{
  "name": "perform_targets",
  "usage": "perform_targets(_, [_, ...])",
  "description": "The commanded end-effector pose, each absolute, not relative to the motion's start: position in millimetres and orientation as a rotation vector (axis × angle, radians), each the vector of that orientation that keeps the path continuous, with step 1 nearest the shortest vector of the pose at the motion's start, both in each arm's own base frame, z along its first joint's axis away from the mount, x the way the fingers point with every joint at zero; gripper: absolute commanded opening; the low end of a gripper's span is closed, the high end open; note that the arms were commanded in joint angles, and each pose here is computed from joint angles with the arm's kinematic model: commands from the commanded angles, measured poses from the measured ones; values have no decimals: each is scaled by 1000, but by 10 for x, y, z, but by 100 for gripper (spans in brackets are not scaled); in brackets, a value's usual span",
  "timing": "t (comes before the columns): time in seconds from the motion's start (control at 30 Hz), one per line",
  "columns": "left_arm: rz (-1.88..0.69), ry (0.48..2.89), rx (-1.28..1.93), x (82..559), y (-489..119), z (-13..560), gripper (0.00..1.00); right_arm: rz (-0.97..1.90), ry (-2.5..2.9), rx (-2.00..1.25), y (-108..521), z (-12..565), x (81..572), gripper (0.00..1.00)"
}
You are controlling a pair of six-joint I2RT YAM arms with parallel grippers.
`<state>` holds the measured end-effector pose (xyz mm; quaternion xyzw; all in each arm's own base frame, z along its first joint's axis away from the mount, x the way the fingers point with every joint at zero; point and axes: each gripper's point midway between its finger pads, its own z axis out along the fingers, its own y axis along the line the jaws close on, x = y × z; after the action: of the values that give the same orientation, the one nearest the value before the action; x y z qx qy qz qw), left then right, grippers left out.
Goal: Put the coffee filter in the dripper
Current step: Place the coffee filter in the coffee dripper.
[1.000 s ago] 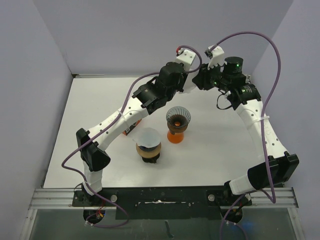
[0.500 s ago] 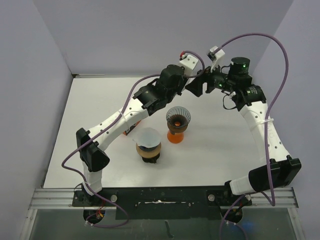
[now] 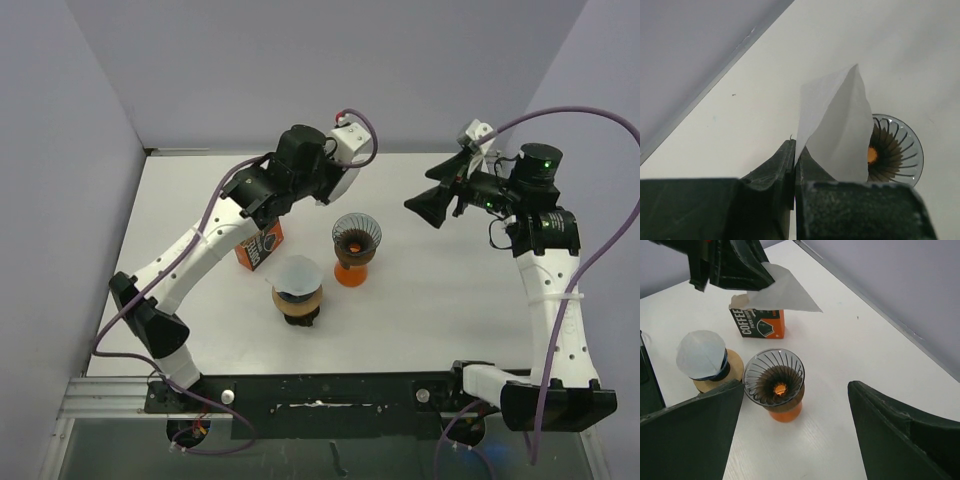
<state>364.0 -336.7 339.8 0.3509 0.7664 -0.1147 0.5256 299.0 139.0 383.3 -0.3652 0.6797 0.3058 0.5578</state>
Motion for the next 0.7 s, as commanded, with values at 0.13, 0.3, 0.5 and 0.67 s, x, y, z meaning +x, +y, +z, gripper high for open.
perform_targets(0.13, [-406, 1804, 1170, 3042, -3268, 3383, 0, 725, 1629, -868, 1220, 3664, 2828, 88])
perform_targets(0.3, [-424, 1857, 1305, 2886, -3295, 3132, 0, 751, 1655, -800, 1123, 3554, 2852, 88])
perform_targets(0.5, [-394, 1918, 1422, 2925, -3418, 2925, 0, 776, 1674, -715, 1051, 3443, 2887, 87])
perform_targets(0.67, [-385, 1966, 1491, 2964, -3518, 2849, 0, 767, 1709, -666, 984, 3364, 2926, 86])
